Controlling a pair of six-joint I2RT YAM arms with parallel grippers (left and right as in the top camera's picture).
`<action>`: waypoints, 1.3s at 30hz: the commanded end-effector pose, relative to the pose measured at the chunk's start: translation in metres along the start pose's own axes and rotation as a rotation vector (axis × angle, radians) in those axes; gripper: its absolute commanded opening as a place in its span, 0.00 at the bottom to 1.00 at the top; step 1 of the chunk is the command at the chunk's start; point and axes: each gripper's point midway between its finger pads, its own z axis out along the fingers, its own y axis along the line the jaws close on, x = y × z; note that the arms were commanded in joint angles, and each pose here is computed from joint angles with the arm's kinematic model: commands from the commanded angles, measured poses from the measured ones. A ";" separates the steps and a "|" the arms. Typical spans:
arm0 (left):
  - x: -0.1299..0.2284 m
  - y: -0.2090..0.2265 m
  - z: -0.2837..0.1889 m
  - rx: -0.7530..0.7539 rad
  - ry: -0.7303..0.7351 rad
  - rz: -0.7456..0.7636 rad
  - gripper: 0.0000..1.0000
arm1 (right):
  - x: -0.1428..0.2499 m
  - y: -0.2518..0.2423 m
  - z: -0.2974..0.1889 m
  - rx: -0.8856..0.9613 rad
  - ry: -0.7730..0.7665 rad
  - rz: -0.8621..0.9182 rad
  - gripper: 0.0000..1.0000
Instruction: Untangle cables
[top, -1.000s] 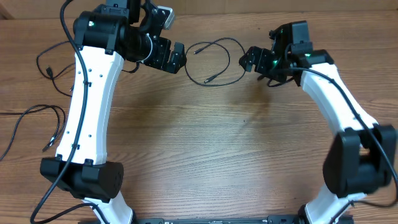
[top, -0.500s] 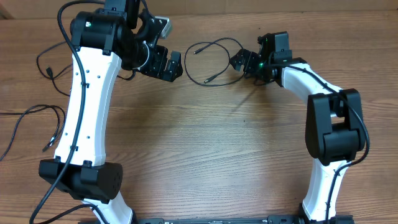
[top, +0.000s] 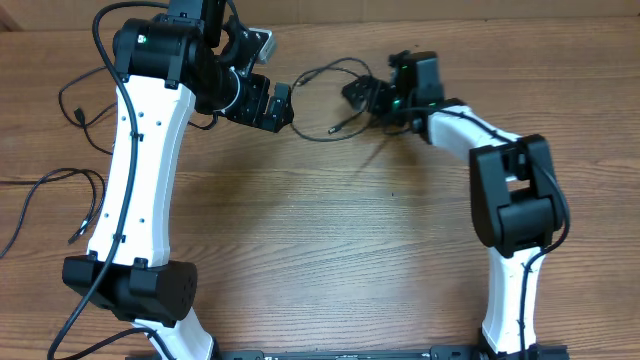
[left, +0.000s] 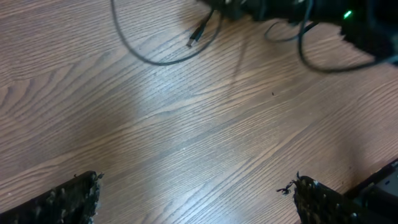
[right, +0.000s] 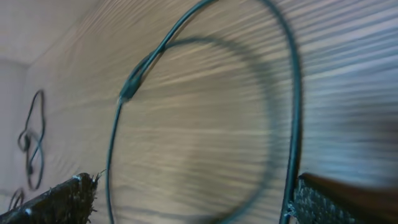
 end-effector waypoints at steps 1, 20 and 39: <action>0.000 -0.005 -0.013 -0.004 -0.031 -0.020 1.00 | 0.050 0.009 0.029 0.004 0.108 0.003 1.00; 0.010 -0.027 -0.010 0.075 0.011 -0.010 1.00 | 0.100 0.098 0.056 -0.118 0.128 -0.015 0.96; 0.015 -0.005 -0.077 -0.185 -0.180 -0.133 1.00 | 0.011 0.049 -0.145 0.407 -0.024 -0.112 0.95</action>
